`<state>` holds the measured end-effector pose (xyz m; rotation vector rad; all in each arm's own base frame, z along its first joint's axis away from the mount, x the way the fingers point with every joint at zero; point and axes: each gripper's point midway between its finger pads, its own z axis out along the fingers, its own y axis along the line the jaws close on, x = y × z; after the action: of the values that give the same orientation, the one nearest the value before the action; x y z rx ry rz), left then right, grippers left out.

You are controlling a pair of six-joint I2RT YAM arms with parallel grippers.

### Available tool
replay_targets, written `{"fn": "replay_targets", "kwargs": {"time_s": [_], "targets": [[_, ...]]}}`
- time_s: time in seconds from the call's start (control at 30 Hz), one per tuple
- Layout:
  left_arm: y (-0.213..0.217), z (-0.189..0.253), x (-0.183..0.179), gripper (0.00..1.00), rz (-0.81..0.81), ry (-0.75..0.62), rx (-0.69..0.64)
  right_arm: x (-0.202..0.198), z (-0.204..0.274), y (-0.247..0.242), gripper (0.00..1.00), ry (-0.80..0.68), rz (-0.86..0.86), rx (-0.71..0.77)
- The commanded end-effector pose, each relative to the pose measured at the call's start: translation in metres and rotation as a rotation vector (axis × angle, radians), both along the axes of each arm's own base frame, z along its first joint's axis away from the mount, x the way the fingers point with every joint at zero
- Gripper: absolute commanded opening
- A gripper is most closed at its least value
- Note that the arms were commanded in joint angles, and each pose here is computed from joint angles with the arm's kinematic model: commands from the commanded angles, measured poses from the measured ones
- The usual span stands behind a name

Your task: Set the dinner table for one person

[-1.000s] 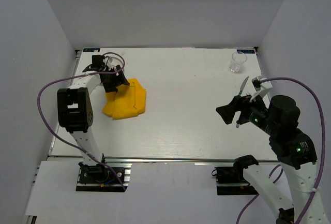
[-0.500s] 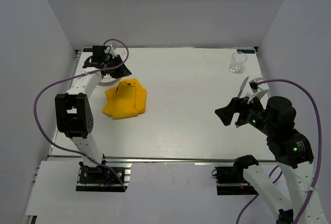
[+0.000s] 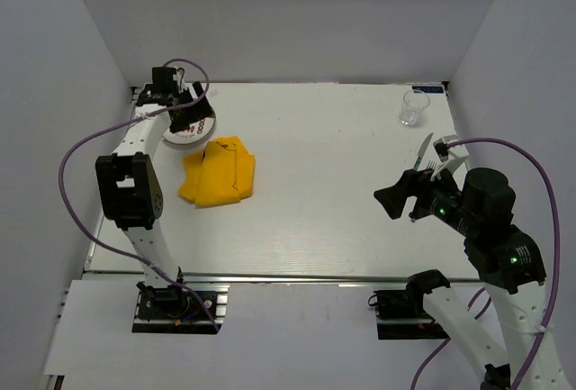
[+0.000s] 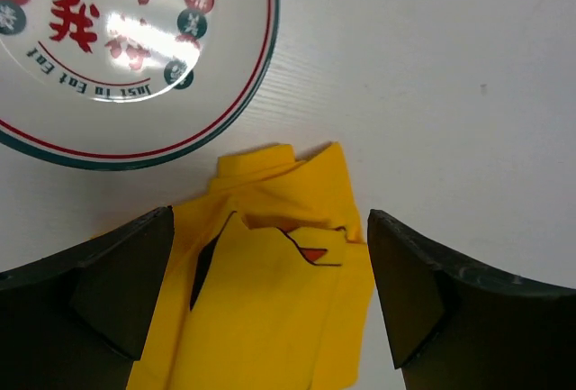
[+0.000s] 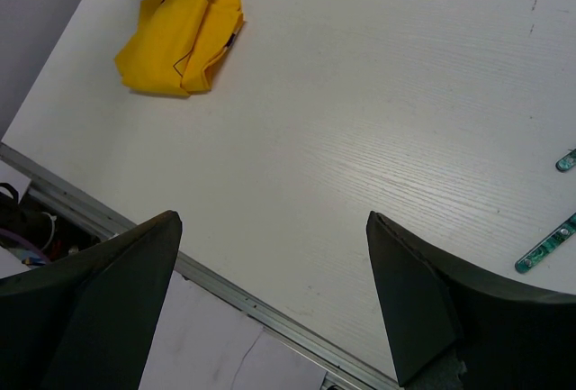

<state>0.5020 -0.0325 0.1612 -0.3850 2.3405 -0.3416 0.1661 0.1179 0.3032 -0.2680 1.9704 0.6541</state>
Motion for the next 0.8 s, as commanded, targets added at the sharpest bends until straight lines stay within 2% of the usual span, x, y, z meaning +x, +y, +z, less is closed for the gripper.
{"fn": "replay_targets", "kwargs": {"time_s": [0.0,0.13,0.27,0.33,0.37,0.4,0.43,0.5,0.6,0.77], "targets": [[0.0,-0.042,-0.005,0.98,-0.029,0.109,0.001,-0.001,0.007,-0.004,0.89,-0.04,-0.006,-0.016],[-0.023,-0.066,-0.013,0.95,-0.119,0.153,-0.101,-0.002,0.004,-0.006,0.89,-0.04,-0.013,-0.021],[-0.043,-0.069,-0.022,0.91,-0.179,0.122,-0.144,0.0,0.002,-0.004,0.89,-0.035,-0.006,-0.021],[-0.049,-0.076,-0.028,0.75,-0.209,0.15,-0.174,0.0,0.005,-0.003,0.89,-0.04,-0.003,-0.016],[-0.052,-0.079,-0.031,0.62,-0.219,0.167,-0.189,0.001,0.005,-0.004,0.89,-0.042,-0.007,-0.016],[-0.054,-0.074,-0.031,0.3,-0.225,0.157,-0.199,0.0,0.004,-0.004,0.89,-0.039,-0.006,-0.018],[-0.054,-0.07,-0.031,0.18,-0.224,0.145,-0.2,0.0,0.004,-0.003,0.89,-0.041,-0.004,-0.017],[-0.062,-0.046,-0.029,0.0,-0.244,0.083,-0.213,0.001,0.001,-0.004,0.89,-0.034,-0.009,-0.019],[-0.074,-0.019,-0.026,0.0,-0.278,0.016,-0.284,0.002,-0.002,-0.004,0.89,-0.027,-0.013,-0.019],[-0.123,0.046,-0.008,0.0,-0.408,-0.157,-0.444,0.007,-0.007,-0.002,0.89,-0.023,-0.016,-0.016]]}}
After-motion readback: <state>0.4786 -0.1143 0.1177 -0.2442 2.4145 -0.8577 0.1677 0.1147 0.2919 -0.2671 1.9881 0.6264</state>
